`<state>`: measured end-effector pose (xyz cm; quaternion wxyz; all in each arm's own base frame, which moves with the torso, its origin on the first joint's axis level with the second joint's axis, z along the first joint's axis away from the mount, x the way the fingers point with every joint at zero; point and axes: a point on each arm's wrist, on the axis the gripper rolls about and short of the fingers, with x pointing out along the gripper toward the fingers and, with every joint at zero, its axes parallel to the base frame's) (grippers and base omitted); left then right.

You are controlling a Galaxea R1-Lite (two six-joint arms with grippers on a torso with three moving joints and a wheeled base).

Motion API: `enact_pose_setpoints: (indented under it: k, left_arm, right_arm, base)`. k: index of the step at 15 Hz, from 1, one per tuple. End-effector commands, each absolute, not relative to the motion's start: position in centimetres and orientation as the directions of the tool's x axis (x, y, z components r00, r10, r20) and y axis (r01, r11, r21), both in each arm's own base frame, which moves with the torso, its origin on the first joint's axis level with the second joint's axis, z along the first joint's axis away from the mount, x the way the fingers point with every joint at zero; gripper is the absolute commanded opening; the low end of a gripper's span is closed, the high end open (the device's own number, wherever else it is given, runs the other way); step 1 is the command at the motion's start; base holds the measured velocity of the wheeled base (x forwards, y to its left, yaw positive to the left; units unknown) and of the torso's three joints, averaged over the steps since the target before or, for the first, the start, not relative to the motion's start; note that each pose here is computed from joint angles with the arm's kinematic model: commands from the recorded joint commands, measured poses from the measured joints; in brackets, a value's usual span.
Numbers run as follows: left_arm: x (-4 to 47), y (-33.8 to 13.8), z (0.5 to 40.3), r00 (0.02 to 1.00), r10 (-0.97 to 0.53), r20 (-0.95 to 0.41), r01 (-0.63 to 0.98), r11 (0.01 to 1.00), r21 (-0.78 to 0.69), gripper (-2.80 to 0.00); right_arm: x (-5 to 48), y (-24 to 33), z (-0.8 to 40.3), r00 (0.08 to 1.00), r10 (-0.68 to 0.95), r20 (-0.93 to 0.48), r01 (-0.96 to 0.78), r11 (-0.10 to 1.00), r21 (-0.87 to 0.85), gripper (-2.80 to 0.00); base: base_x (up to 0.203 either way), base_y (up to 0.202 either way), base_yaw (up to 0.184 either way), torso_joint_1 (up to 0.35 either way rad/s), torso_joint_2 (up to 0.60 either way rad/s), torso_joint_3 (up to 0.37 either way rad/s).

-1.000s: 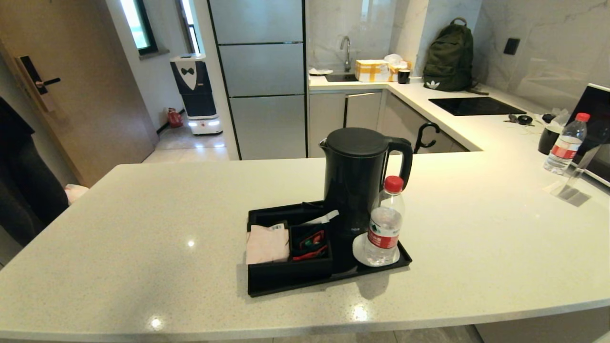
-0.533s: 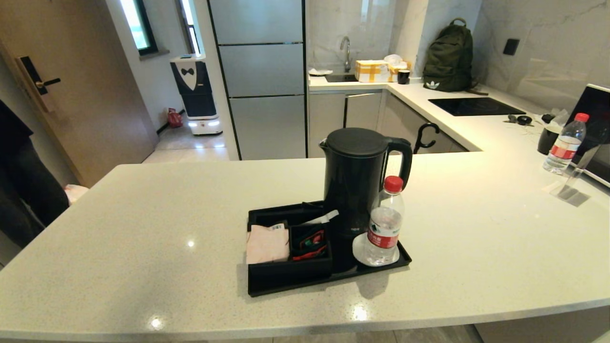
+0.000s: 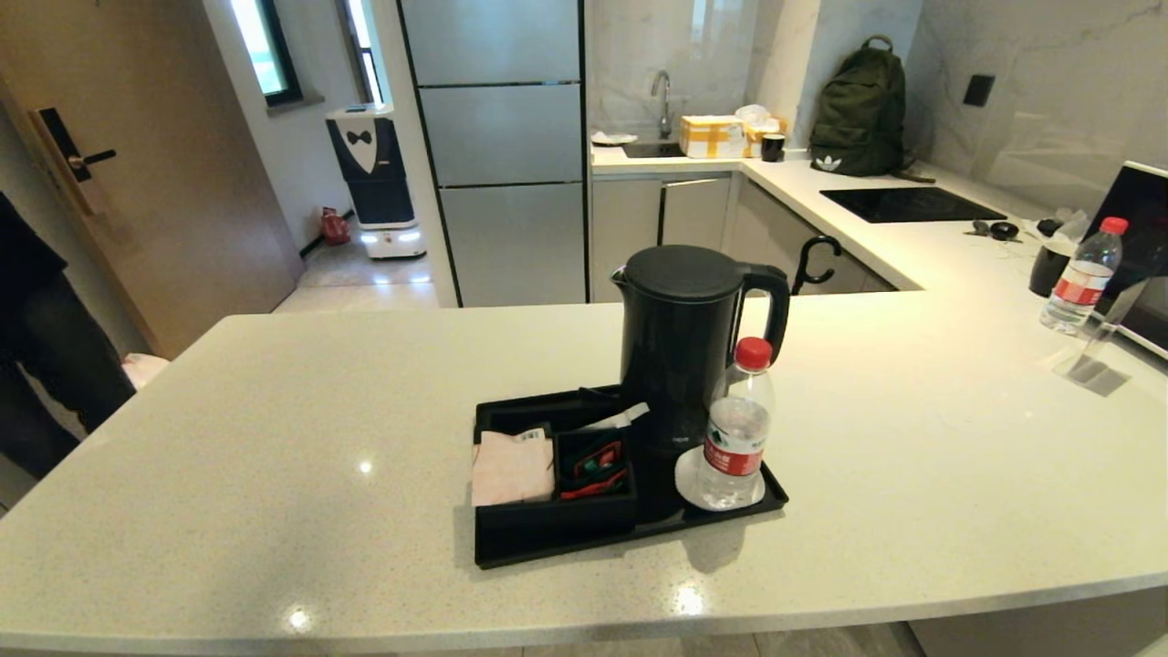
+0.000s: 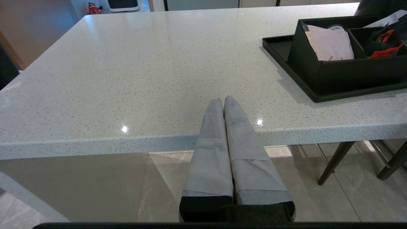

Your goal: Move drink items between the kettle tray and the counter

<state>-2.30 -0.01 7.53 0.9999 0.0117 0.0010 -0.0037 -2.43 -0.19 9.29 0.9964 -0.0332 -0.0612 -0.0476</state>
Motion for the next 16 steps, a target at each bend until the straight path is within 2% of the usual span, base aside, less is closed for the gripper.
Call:
enact_pose_setpoints:
  k: [1,16]
  left_arm:
    - [-2.29,-0.01,7.54,1.0,-0.008,-0.003,0.008,1.0,0.025,-2.8]
    - [-2.29,-0.01,7.54,1.0,-0.008,-0.003,0.008,1.0,0.025,-2.8]
  right_arm:
    - [-2.29,0.04,7.55,1.0,0.011,-0.001,-0.011,0.997,-0.07,-2.8]
    - [-2.27,-0.01,7.57,1.0,-0.012,0.005,0.012,1.0,0.002,-2.8]
  base:
    - [0.0,0.0,0.0,0.0,0.0,0.0]
    - [0.0,0.0,0.0,0.0,0.0,0.0]
